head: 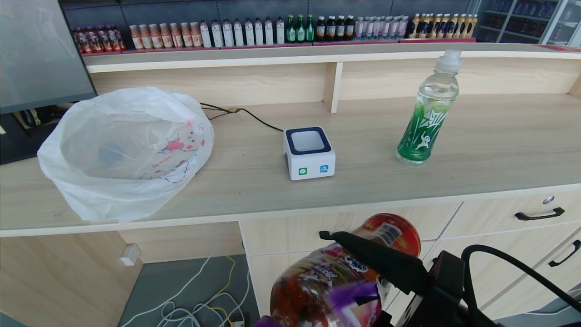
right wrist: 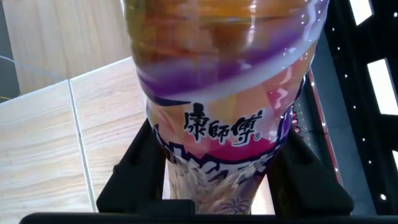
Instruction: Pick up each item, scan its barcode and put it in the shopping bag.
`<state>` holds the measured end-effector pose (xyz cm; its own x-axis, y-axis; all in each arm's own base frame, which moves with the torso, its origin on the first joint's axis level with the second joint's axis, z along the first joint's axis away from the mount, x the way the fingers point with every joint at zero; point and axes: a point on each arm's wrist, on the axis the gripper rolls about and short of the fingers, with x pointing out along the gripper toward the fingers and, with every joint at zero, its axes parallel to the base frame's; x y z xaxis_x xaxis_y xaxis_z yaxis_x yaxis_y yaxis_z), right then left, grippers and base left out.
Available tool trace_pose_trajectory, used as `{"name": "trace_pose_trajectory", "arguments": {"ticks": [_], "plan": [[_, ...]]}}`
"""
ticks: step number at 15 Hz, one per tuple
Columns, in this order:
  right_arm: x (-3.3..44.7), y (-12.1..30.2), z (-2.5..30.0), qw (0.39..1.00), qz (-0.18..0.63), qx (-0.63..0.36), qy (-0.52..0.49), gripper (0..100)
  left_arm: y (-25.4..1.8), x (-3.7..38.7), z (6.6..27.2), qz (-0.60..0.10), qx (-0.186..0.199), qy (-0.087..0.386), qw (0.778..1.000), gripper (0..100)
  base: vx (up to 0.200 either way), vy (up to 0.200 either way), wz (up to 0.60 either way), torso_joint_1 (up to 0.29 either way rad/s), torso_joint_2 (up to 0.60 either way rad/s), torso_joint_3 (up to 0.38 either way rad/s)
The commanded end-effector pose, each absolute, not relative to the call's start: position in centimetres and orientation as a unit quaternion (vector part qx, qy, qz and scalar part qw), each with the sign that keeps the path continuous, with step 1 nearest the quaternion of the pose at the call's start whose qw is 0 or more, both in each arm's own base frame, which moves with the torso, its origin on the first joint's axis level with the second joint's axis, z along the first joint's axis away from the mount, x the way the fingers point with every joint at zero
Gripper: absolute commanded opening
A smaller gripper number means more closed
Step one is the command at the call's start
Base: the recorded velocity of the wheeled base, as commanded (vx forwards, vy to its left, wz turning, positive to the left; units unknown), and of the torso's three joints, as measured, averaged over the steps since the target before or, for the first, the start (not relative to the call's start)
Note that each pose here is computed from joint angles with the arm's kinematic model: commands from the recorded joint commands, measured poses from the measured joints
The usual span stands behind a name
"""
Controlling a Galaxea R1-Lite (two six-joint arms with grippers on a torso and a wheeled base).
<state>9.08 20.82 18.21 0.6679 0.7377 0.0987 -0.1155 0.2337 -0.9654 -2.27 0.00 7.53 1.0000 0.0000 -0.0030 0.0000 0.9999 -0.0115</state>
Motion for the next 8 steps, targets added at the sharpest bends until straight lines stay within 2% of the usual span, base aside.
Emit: {"name": "trace_pose_trajectory", "arguments": {"ticks": [1,8], "plan": [[9.06,20.8,18.17,0.729,0.286,-0.549,-0.29,0,0.0,-2.27,7.54,0.0,-0.006,0.002,1.0,100,0.0,0.0,0.0,0.0,0.0,0.0],[9.02,20.72,18.44,0.715,0.262,-0.567,-0.315,0,0.0,-2.27,7.54,0.0,-0.006,0.002,1.0,100,0.0,0.0,0.0,0.0,0.0,0.0]]}}
